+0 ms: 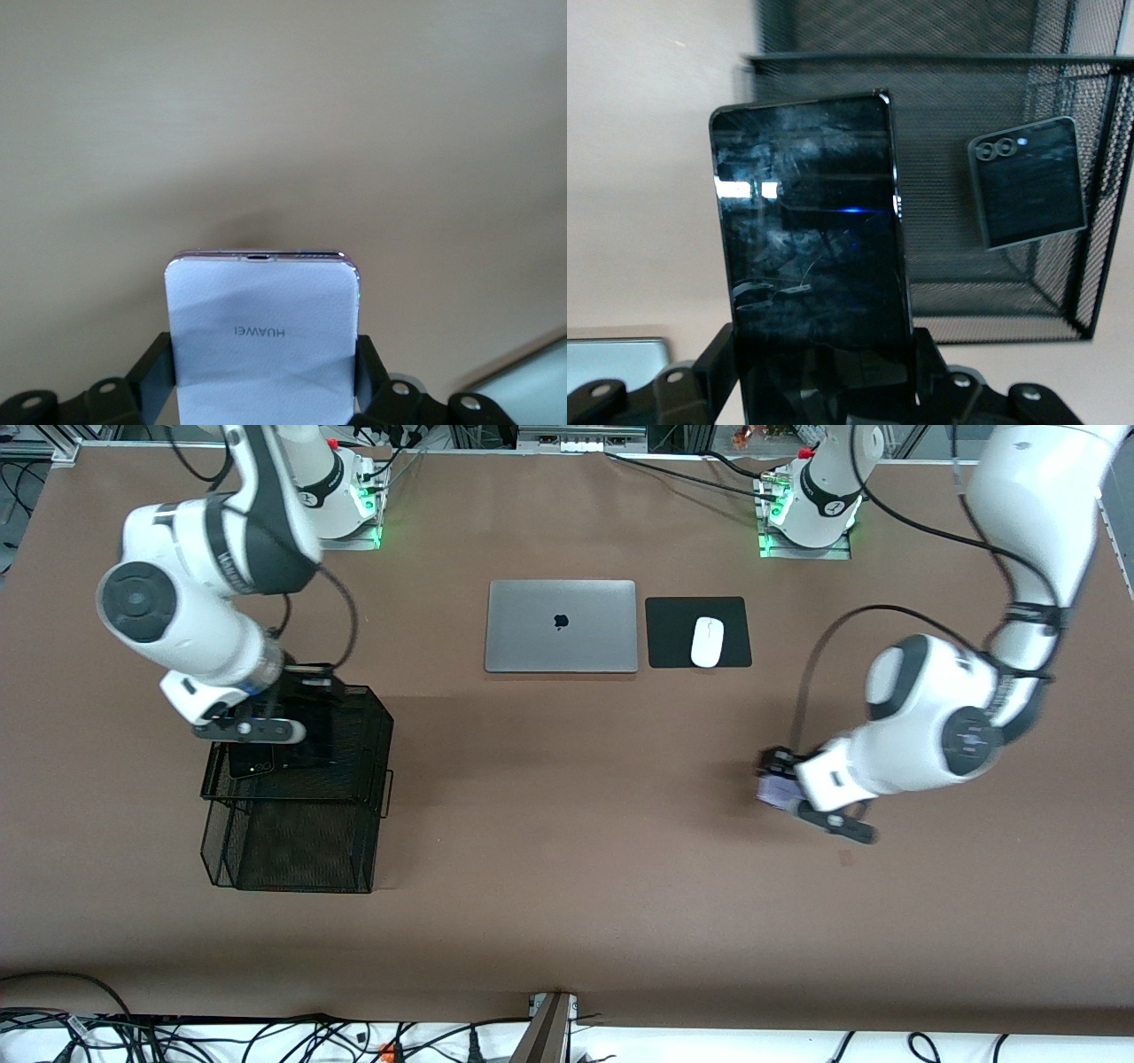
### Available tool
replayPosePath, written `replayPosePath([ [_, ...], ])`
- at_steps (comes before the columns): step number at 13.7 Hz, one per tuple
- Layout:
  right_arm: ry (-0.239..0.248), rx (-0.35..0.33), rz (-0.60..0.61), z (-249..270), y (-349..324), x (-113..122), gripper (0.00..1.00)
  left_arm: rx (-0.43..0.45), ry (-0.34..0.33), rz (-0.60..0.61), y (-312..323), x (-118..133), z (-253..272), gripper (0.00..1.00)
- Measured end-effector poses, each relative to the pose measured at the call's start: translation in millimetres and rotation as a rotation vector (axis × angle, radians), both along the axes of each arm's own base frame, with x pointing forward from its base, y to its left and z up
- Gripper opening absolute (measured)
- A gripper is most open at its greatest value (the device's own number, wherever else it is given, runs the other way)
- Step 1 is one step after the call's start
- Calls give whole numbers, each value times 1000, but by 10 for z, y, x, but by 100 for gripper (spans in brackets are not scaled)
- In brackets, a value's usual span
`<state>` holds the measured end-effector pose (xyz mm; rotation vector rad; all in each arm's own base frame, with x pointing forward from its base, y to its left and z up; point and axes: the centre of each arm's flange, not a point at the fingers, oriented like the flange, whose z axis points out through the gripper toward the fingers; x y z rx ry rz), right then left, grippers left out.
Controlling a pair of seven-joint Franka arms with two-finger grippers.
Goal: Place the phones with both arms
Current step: 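Release the tall phone in the basket while the left gripper sets down the white phone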
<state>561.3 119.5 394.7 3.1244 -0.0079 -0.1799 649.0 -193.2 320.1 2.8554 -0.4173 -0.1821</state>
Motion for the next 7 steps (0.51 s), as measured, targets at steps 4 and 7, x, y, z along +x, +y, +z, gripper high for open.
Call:
replayPosePath([
  [4, -40, -22, 32, -551, -34, -123, 81, -25, 7, 81, -1812, -450, -262, 83],
  [7, -64, -55, 40, -746, 10, -74, 81, -73, -69, 136, -2508, -699, -708, 83],
])
